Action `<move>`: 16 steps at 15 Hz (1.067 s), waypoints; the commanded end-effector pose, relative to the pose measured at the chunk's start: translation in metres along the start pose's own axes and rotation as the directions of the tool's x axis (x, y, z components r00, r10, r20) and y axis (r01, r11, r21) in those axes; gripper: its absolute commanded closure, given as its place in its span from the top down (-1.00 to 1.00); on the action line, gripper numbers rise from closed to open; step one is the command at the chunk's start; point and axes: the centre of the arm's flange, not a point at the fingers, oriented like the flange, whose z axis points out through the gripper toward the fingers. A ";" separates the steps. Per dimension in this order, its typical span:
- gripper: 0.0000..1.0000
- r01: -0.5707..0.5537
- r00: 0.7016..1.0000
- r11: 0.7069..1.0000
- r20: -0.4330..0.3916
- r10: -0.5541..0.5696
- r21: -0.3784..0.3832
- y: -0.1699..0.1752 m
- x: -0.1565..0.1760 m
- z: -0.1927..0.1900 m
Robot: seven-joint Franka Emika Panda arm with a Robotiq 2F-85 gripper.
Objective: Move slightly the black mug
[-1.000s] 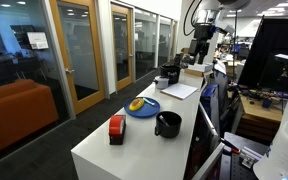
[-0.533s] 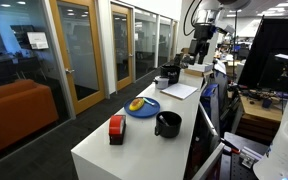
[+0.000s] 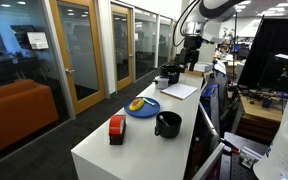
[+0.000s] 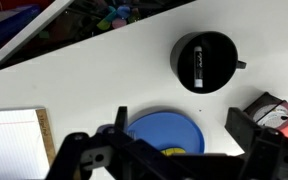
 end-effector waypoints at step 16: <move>1.00 0.145 0.981 0.987 0.142 -0.133 -0.073 -0.050 0.050 0.161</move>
